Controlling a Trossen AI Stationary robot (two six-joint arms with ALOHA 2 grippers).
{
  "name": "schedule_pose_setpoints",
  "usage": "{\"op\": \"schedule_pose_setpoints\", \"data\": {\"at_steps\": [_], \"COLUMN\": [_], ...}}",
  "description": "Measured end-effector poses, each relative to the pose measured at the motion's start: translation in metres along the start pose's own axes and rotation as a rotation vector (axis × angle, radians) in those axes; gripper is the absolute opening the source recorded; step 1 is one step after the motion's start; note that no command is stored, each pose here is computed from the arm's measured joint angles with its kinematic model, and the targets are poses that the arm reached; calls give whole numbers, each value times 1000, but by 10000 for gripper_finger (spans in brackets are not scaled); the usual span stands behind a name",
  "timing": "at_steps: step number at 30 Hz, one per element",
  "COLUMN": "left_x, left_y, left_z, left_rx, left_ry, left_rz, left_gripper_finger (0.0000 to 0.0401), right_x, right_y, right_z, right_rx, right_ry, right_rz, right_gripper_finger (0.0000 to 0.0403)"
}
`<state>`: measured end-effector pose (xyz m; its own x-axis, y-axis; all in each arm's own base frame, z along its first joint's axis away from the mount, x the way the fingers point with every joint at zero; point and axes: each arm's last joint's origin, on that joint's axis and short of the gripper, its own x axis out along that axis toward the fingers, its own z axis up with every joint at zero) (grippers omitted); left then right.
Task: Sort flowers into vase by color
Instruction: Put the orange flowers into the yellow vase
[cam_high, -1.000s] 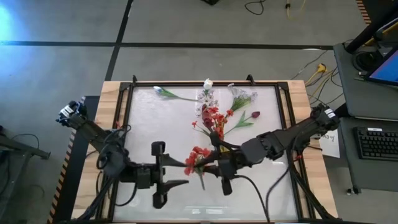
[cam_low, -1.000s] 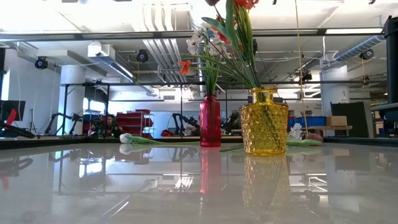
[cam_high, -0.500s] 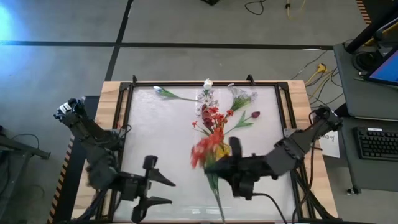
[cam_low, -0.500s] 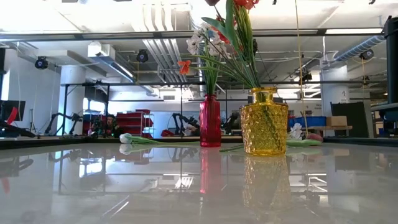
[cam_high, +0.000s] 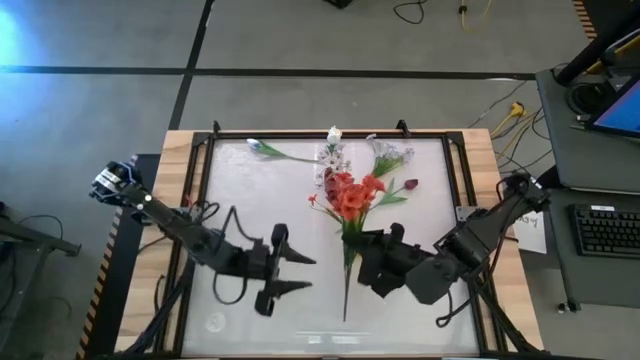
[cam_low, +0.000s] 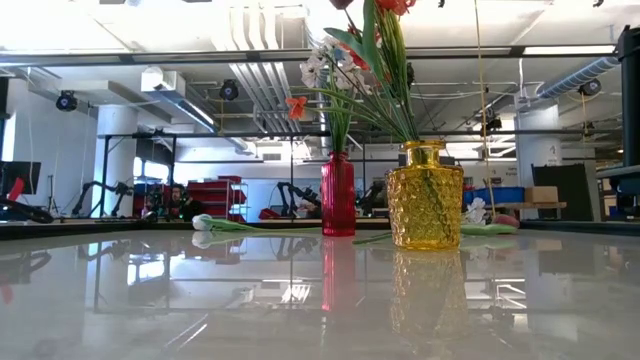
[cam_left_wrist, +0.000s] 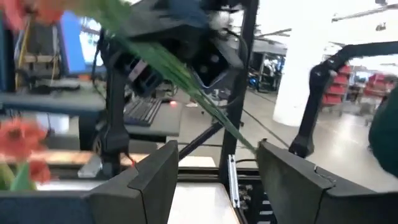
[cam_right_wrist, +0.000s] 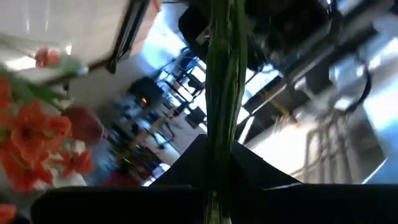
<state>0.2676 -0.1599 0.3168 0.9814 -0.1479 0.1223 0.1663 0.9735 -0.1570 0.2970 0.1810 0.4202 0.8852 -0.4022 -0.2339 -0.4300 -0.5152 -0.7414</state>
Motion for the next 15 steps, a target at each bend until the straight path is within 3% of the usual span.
{"op": "schedule_pose_setpoints", "data": {"at_steps": [7,11,15], "left_x": [8,11,15], "left_y": [12,10,11], "left_z": [-7,-9,-17], "left_rx": [-34,-32,-29], "left_ry": [15,2,19], "left_rz": [-12,-79,-71], "left_gripper_finger": [206,221,237], "right_x": [7,12,19], "right_y": [0,1,1], "right_z": [9,15,21], "right_rx": [-44,-147,-203], "right_ry": [13,21,29], "right_rz": [7,22,26], "right_gripper_finger": [28,28,28]}}
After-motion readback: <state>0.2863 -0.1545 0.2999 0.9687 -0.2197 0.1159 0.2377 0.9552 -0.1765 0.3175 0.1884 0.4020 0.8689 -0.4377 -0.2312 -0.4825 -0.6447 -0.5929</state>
